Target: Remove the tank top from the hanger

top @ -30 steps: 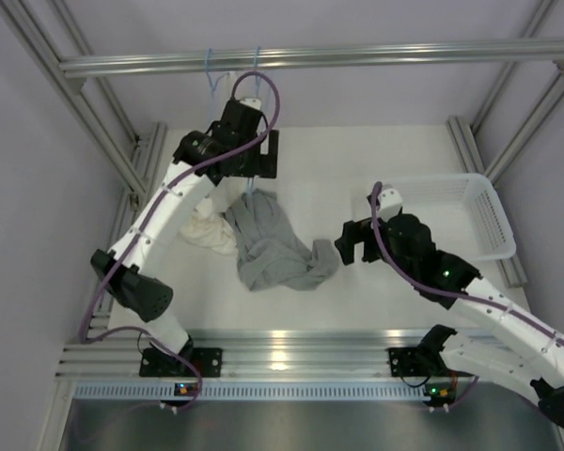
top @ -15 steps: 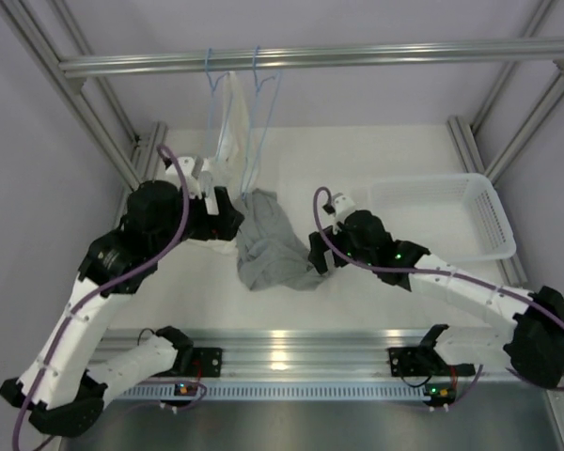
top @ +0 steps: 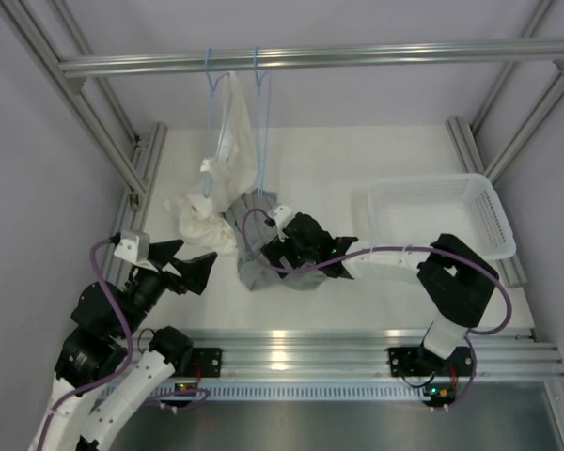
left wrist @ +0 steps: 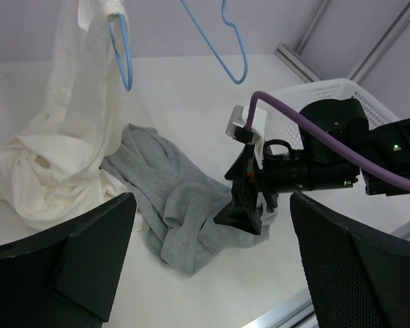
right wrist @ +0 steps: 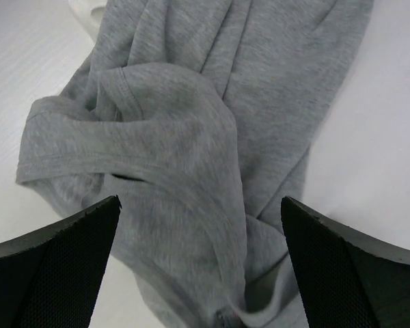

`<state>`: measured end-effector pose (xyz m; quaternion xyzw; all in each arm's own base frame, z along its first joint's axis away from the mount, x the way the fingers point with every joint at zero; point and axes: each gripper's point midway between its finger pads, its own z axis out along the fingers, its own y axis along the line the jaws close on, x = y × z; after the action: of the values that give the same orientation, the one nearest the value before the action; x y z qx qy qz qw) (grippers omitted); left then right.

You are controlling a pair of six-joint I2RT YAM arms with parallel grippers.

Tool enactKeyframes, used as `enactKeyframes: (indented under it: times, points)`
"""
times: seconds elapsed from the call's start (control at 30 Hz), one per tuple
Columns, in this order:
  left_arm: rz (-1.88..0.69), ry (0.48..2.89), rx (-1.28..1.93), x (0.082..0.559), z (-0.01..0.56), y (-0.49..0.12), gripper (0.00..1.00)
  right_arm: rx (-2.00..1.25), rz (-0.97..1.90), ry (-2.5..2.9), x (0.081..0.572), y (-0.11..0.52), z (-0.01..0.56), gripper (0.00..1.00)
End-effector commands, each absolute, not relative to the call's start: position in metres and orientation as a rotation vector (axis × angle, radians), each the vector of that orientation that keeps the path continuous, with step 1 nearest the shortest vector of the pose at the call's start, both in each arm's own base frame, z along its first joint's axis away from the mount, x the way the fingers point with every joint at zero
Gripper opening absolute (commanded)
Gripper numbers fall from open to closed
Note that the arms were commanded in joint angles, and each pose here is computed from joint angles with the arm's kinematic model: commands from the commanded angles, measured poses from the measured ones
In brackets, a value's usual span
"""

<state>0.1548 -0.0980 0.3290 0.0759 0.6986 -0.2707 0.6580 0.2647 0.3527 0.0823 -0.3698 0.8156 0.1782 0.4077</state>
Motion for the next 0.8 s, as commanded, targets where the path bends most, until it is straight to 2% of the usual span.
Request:
enactKeyframes:
  times: [0.0, 0.23, 0.4, 0.47, 0.5, 0.57, 0.6, 0.63, 0.67, 0.7, 0.77]
  points:
    - [-0.590, 1.493, 0.154, 0.160, 0.341, -0.094, 0.99, -0.937, 0.532, 1.906, 0.282, 0.393, 0.103, 0.99]
    - [-0.585, 1.498, 0.175, 0.161, 0.337, -0.095, 0.99, -0.907, 0.411, 2.001, 0.294, 0.392, 0.052, 0.99]
    - [-0.584, 1.503, 0.184, 0.161, 0.335, -0.097, 0.99, -1.001, 0.430, 2.179, 0.264, 0.385, 0.004, 0.99]
    - [-0.585, 1.500, 0.184, 0.161, 0.336, -0.096, 0.99, -1.022, 0.441, 2.230, 0.250, 0.385, -0.010, 0.95]
    - [-0.587, 1.500, 0.186, 0.160, 0.336, -0.097, 0.99, -1.024, 0.447, 2.242, 0.244, 0.385, -0.013, 0.86]
    - [-0.589, 1.497, 0.187, 0.159, 0.337, -0.097, 0.99, -1.011, 0.418, 2.272, 0.232, 0.378, -0.022, 0.75]
    - [-0.590, 1.498, 0.191, 0.159, 0.336, -0.097, 0.99, -1.001, 0.401, 2.276, 0.229, 0.376, -0.023, 0.54]
    - [-0.593, 1.495, 0.193, 0.158, 0.337, -0.097, 0.99, -0.963, 0.361, 2.285, 0.228, 0.368, -0.023, 0.42]
    - [-0.593, 1.495, 0.193, 0.158, 0.337, -0.097, 0.99, -0.958, 0.354, 2.279, 0.222, 0.366, -0.021, 0.25]
    - [-0.592, 1.495, 0.192, 0.159, 0.337, -0.097, 0.99, -0.938, 0.352, 2.279, 0.220, 0.363, -0.018, 0.00]
    - [-0.593, 1.495, 0.193, 0.159, 0.337, -0.097, 0.99, -0.834, 0.372, 2.263, 0.217, 0.352, 0.001, 0.00]
